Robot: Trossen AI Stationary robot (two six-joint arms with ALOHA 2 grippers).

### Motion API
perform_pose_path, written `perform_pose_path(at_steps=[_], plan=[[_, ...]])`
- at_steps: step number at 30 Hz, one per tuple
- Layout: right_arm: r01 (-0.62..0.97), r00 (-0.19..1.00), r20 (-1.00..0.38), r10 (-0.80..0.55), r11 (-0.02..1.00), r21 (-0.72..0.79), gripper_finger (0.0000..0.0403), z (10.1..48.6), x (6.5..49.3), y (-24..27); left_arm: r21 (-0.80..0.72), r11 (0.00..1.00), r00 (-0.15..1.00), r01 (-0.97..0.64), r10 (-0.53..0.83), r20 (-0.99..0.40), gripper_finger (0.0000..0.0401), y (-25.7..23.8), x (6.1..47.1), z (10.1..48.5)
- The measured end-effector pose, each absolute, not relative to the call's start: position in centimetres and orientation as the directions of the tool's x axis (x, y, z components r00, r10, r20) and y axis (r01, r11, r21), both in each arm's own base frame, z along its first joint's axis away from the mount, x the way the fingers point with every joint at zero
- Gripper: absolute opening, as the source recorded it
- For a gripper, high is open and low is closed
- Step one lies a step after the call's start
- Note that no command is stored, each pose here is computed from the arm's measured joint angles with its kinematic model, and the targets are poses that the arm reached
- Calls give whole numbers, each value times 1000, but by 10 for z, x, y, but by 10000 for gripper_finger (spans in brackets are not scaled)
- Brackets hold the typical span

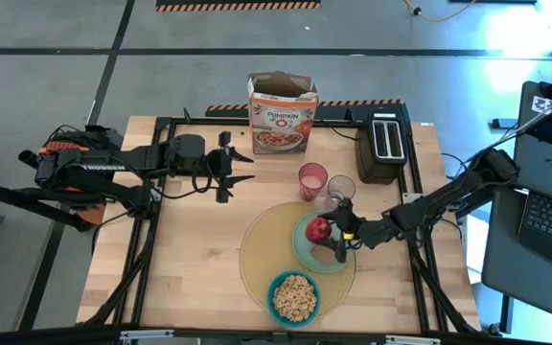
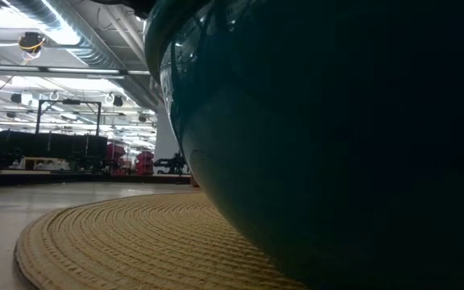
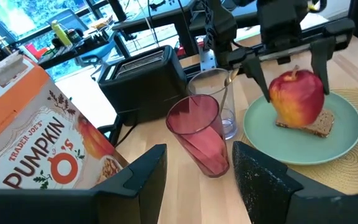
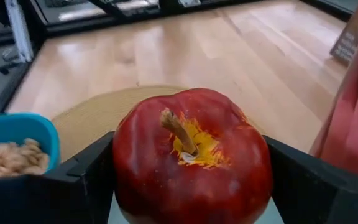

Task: Arrange a breakfast setting
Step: Adjust the apple on the plate

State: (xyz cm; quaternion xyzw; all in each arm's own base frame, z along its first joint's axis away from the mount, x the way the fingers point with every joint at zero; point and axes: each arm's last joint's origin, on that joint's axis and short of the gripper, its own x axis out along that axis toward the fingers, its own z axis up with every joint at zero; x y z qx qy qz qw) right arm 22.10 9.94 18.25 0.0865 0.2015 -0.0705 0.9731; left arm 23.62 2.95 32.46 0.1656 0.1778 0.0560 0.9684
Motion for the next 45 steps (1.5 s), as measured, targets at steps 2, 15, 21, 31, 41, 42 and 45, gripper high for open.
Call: perform_pose_path(at_steps=[2,15,21,31,41,42,45], plan=[[187,898,-425,-110,972,143,314,176,223,100,340,939,930,-50,168,-326,174,30,236,325],[287,870,-452,-198,948,138,314,145,236,105,339,939,930,-50,168,-327,174,30,236,325],[303,866,-450,-216,944,129,327,143,237,105,339,939,930,-50,168,-327,174,30,236,324],[306,867,-450,-212,940,147,342,143,237,105,339,939,930,-50,168,-327,174,30,236,324],[295,868,-456,-198,943,154,344,143,237,105,339,939,930,-50,168,-327,174,30,236,324],[293,868,-456,-195,943,155,344,143,237,106,339,939,930,-50,168,-327,174,30,236,324],[290,868,-459,-190,944,156,344,143,237,106,339,939,930,-50,168,-327,174,30,236,324]])
